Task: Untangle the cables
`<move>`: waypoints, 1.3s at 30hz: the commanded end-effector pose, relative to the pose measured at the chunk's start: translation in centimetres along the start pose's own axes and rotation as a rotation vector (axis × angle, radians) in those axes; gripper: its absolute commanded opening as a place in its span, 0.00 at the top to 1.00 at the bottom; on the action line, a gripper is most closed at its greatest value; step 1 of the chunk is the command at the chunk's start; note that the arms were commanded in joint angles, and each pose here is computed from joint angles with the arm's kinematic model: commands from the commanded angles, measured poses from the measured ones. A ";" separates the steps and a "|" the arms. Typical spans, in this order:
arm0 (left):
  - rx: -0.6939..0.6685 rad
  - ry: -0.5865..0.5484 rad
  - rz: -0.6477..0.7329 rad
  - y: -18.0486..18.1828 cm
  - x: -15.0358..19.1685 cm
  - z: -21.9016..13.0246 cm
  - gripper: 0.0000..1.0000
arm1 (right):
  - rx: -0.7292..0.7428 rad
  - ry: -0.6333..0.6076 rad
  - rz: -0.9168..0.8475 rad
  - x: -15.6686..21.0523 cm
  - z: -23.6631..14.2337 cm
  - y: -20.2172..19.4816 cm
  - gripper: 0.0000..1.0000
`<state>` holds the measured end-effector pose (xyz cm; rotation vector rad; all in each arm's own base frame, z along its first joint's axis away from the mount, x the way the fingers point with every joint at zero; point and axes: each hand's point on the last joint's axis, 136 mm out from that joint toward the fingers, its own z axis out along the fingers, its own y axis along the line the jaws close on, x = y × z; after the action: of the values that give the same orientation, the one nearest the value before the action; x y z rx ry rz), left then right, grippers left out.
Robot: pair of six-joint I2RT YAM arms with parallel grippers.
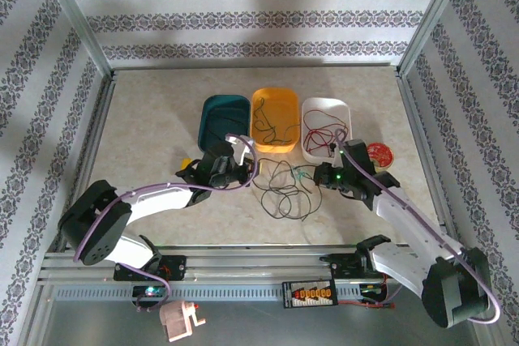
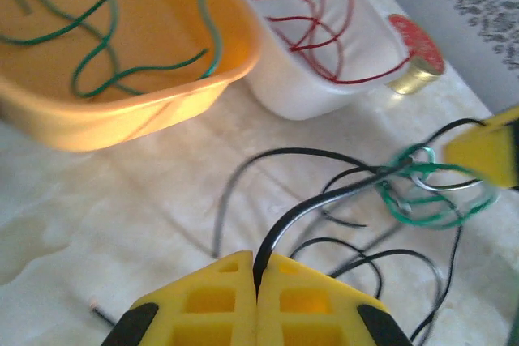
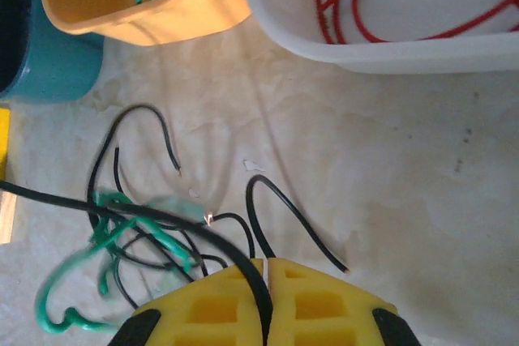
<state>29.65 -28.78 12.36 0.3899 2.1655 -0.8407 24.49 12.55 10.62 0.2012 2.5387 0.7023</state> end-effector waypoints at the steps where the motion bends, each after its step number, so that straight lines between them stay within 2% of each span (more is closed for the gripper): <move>1: -0.140 -0.027 -0.062 3.3 0.0 -1.2 1.00 | 0.037 0.045 0.068 1.9 -0.3 -2.0 1.00; 5: -0.159 0.011 -0.038 3.7 1.1 -1.7 1.00 | 0.023 0.066 0.067 2.5 -0.1 -2.0 1.00; 8: -0.093 0.066 0.013 2.4 1.9 -1.5 1.00 | -0.037 0.086 0.044 2.5 0.1 -0.9 1.00; 9: -0.070 0.078 0.034 1.7 2.1 -1.5 0.93 | -0.049 0.090 0.037 2.5 0.1 -0.6 1.00; 12: -0.022 0.094 0.117 -0.3 1.8 -1.4 0.54 | -0.065 0.097 0.003 2.3 0.1 0.3 1.00; 13: -0.011 0.093 0.148 -1.0 1.6 -1.3 0.46 | -0.060 0.098 -0.004 2.3 0.1 0.4 1.00; 15: -0.002 0.073 0.202 -2.1 0.7 -1.3 0.40 | -0.059 0.103 -0.008 2.2 0.2 0.5 1.00; 19: 0.051 0.043 0.308 -4.9 -0.9 -1.2 0.37 | -0.064 0.121 -0.010 2.3 0.4 0.9 1.00; 22: 0.131 0.107 0.401 -7.8 -0.4 0.0 0.36 | -0.069 0.140 -0.019 2.4 0.6 1.2 1.00; 27: 0.261 0.227 0.434 -11.1 1.7 3.1 0.48 | -0.066 0.132 -0.013 2.2 0.5 1.3 1.00; 31: 0.316 0.257 0.395 -12.0 2.9 5.7 0.47 | -0.072 0.120 -0.002 2.0 0.3 1.5 1.00; 33: 0.324 0.279 0.394 -12.1 3.6 6.5 0.51 | -0.076 0.116 0.006 1.9 0.2 1.5 1.00; 35: 0.331 0.302 0.409 -12.3 4.5 7.1 0.56 | -0.079 0.117 0.021 1.9 0.1 1.4 1.00; 39: 0.320 0.353 0.462 -12.5 6.5 7.7 0.57 | -0.093 0.118 0.043 1.8 0.1 1.4 1.00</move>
<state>24.37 -41.81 8.39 1.1392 2.1664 -0.8886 22.72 14.00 9.39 0.1716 2.6393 0.8216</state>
